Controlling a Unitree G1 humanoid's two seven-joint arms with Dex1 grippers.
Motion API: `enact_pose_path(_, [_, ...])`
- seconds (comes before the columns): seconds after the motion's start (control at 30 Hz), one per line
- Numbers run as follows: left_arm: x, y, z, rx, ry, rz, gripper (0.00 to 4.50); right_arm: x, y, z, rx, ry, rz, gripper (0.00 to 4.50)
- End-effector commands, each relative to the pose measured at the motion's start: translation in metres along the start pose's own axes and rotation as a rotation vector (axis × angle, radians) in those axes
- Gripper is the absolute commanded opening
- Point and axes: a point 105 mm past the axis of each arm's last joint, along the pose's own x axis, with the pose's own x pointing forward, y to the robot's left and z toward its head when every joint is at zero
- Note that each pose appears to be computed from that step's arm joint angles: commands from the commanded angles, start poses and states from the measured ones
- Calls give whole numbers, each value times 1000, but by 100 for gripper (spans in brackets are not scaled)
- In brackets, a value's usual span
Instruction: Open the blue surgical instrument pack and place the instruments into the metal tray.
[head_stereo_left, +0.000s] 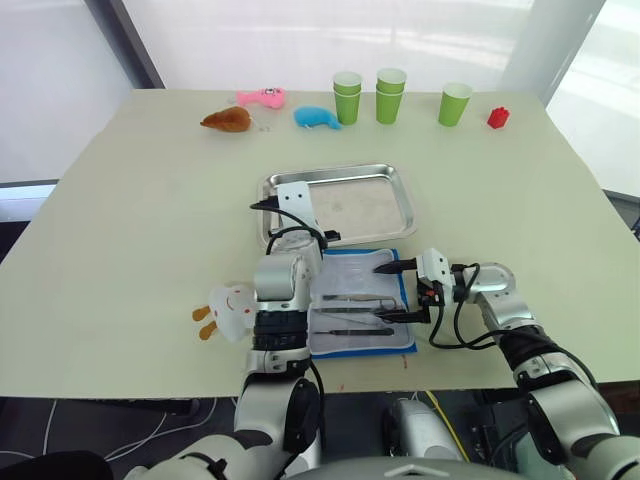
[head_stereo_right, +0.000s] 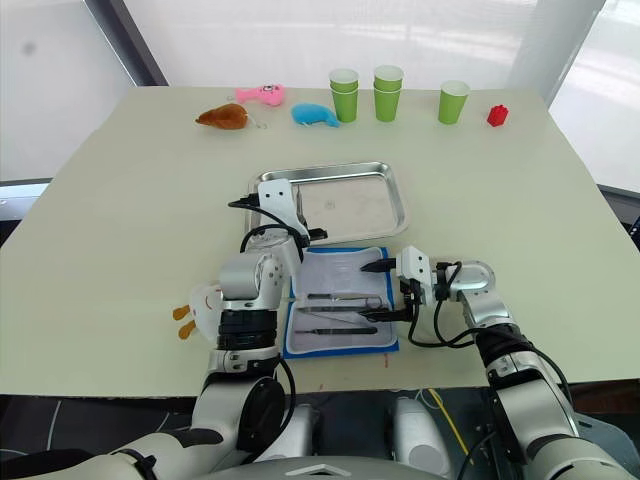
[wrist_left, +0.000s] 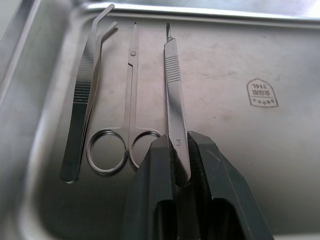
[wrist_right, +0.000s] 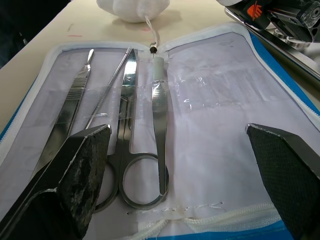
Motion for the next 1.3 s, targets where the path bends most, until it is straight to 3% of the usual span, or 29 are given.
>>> enact_pose_path(0.03, [-4, -10, 14, 6, -52, -29, 95, 14, 33, -43, 152, 103, 85, 450])
enact_pose_path(0.07, [-4, -10, 13, 7, -51, -28, 131, 13, 34, -43, 153, 103, 85, 450])
enact_pose_path(0.1, [-4, -10, 13, 6, -50, -27, 200, 13, 34, -43, 153, 103, 86, 450])
enact_pose_path(0.17, [-4, -10, 12, 6, -47, -26, 240, 13, 34, -43, 153, 103, 86, 450])
enact_pose_path(0.2, [-4, -10, 12, 6, -46, -25, 306, 13, 34, -43, 154, 103, 87, 450])
enact_pose_path(0.23, [-4, -10, 11, 6, -46, -24, 316, 13, 35, -43, 154, 104, 87, 450])
enact_pose_path(0.27, [-4, -10, 11, 7, -47, -23, 377, 13, 35, -43, 154, 104, 87, 450])
enact_pose_path(0.33, [-5, -11, 12, 8, -49, -23, 441, 12, 35, -43, 155, 104, 88, 450])
enact_pose_path(0.5, [-15, -21, 33, 20, -154, -128, 441, 12, 35, -44, 157, 103, 86, 450])
enact_pose_path(0.63, [-30, -31, 52, 90, -276, -322, 441, 12, 35, -43, 158, 101, 82, 450])
enact_pose_path(0.9, [-53, 6, 62, 301, -416, -592, 441, 14, 34, -43, 162, 96, 79, 450])
enact_pose_path(1.1, [-89, 21, 49, 406, -388, -967, 441, 14, 33, -42, 160, 93, 74, 450])
enact_pose_path(1.3, [-116, 57, 41, 574, -283, -1193, 441, 14, 32, -42, 158, 93, 71, 450])
